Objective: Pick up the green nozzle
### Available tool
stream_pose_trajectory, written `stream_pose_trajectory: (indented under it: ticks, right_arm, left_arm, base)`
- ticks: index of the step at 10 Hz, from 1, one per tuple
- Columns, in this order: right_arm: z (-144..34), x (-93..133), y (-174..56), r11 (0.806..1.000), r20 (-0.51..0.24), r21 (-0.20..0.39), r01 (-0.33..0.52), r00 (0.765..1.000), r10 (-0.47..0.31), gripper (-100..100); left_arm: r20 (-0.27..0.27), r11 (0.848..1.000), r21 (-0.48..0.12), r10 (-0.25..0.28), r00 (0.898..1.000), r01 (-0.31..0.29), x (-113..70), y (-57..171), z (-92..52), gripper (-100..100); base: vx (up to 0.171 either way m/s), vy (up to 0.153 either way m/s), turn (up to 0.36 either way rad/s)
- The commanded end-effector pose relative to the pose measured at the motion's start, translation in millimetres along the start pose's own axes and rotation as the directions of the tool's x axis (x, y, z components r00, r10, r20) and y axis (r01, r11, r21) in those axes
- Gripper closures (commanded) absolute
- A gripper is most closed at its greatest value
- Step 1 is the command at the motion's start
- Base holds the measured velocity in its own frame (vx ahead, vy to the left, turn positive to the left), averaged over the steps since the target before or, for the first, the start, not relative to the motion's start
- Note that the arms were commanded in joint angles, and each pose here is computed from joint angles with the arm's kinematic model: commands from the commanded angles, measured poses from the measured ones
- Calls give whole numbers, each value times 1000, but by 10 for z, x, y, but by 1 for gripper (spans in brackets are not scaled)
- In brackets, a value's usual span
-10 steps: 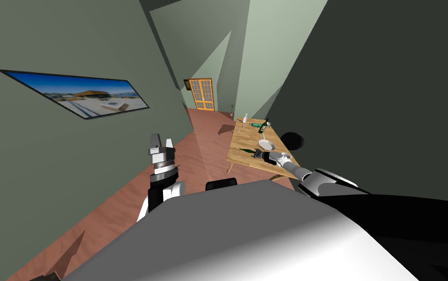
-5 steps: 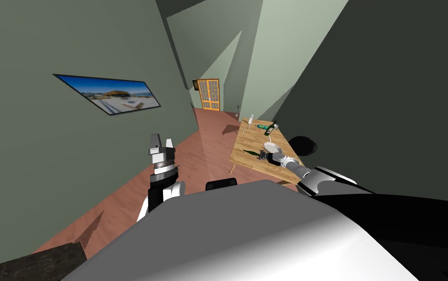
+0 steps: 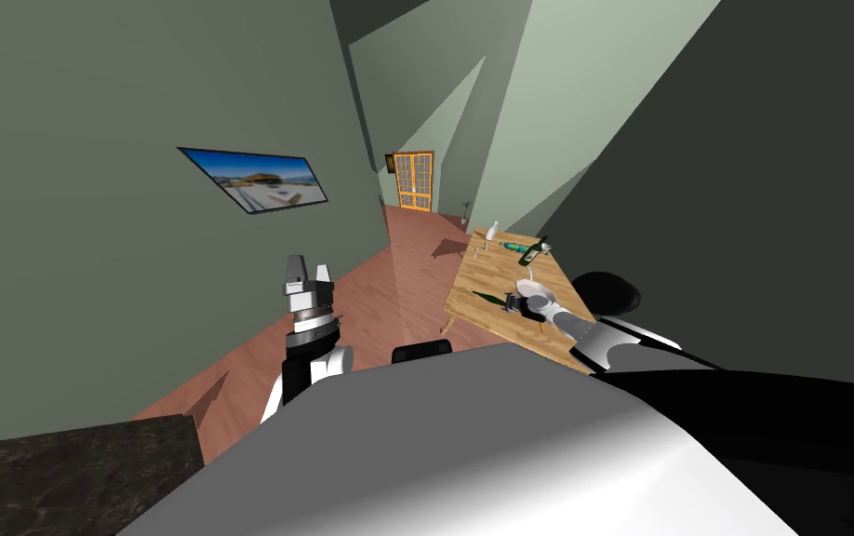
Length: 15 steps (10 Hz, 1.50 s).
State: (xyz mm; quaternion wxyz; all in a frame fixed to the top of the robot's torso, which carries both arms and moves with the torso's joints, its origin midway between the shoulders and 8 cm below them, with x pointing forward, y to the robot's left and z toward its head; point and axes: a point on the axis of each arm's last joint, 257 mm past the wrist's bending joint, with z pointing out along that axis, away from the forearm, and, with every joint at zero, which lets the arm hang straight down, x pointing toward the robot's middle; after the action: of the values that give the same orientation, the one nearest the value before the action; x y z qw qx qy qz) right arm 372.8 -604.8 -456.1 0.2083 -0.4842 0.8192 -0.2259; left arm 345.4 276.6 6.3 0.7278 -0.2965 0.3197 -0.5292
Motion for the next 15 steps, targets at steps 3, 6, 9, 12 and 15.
stream_pose_trajectory:
  ticks: [3,6,9,12,15]
  right_arm:
    - [-4,140,128,1000,-29,-22,15,999,-16,0]
    - [-34,333,247,1000,-52,-27,-8,999,7,-100]
    - [-51,411,289,999,-58,-22,-46,997,45,-100]
    - [-96,617,398,998,-88,-22,-64,994,62,-100]
    - [-120,702,429,995,-95,-11,-103,990,102,-100]
  left_arm:
    - [0,1000,0,0,1000,0,0,0,0,0]
    - [0,1000,0,0,1000,0,0,0,0,0]
    - [0,1000,0,0,1000,0,0,0,0,0]
    - [0,1000,0,0,1000,0,0,0,0,0]
    - [0,1000,0,0,1000,0,0,0,0,0]
  base:
    - [27,-15,57]
    - [-22,-10,142]
    - [-23,-11,98]
    - [-21,-7,124]
    - [-20,-9,110]
